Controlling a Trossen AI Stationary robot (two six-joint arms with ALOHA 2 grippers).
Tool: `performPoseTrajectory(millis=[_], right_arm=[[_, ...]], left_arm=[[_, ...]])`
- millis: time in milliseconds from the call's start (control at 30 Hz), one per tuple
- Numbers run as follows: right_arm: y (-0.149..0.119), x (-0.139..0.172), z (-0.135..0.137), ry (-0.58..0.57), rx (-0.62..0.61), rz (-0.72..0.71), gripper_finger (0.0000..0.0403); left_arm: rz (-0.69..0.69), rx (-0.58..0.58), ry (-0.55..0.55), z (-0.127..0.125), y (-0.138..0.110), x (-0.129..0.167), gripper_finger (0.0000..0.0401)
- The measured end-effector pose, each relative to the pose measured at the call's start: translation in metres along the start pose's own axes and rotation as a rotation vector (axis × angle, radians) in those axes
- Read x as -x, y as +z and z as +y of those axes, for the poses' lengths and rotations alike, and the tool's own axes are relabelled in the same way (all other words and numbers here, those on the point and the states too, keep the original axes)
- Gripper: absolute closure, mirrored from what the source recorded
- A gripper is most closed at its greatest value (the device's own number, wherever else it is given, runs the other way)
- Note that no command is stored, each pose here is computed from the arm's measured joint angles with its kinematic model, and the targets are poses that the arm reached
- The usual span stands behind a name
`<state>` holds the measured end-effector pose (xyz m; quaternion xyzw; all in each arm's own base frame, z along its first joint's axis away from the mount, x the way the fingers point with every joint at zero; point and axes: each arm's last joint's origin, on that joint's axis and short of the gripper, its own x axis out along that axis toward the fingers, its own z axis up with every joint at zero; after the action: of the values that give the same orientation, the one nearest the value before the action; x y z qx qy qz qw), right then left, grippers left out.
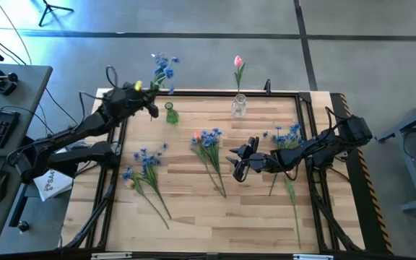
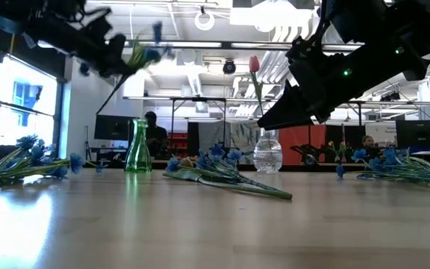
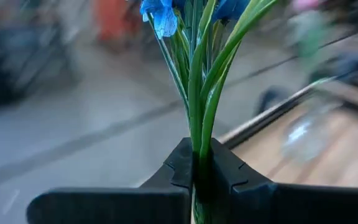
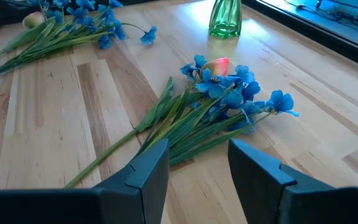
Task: Sort flowers into vase by color
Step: Put the top left blue flowers into the green vase
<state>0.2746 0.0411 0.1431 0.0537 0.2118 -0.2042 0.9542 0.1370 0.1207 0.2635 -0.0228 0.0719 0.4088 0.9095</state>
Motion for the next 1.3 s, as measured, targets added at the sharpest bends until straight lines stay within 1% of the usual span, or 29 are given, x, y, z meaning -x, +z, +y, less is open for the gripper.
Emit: performPoseTrajectory(millis=[167,233,300,367,567,733,900,1100,1300], right_arm=[[0.0,0.0,0.0,0.0,0.0,0.0,0.0242],[0.0,0.0,0.0,-0.002,0.0,-0.001,0.0242],[0.0,0.0,0.0,-0.002,0.0,-0.001,0.0242],[0.0,0.0,0.0,-0.002,0.0,-0.001,0.0242],[0.0,0.0,0.0,-0.002,0.0,-0.001,0.0242],[0.0,0.0,0.0,-0.001,0.0,-0.001,0.0242],[0.0,0.0,0.0,0.002,0.0,0.0,0.0242],[0.001,0.0,0.0,0.003,-0.004,-0.006,0.0242],[0.001,0.0,0.0,0.005,-0.004,-0.013,0.0242]], left_arm=[[-0.247,-0.036,-0.285,-0.009,0.022,-0.002,0.0394],[-0.315,-0.054,-0.347,-0.011,0.026,-0.005,0.0394],[-0.356,-0.069,-0.348,-0.012,0.027,-0.011,0.0394],[-0.369,-0.085,-0.327,-0.012,0.025,-0.02,0.0394],[-0.33,-0.095,-0.263,-0.002,0.009,-0.049,0.0394],[-0.325,-0.084,-0.223,0.007,0.001,-0.063,0.0394],[-0.304,-0.081,-0.207,0.011,-0.006,-0.068,0.0394],[-0.269,-0.1,-0.204,0.011,-0.02,-0.065,0.0394],[-0.251,-0.09,-0.207,0.011,-0.025,-0.064,0.0388]])
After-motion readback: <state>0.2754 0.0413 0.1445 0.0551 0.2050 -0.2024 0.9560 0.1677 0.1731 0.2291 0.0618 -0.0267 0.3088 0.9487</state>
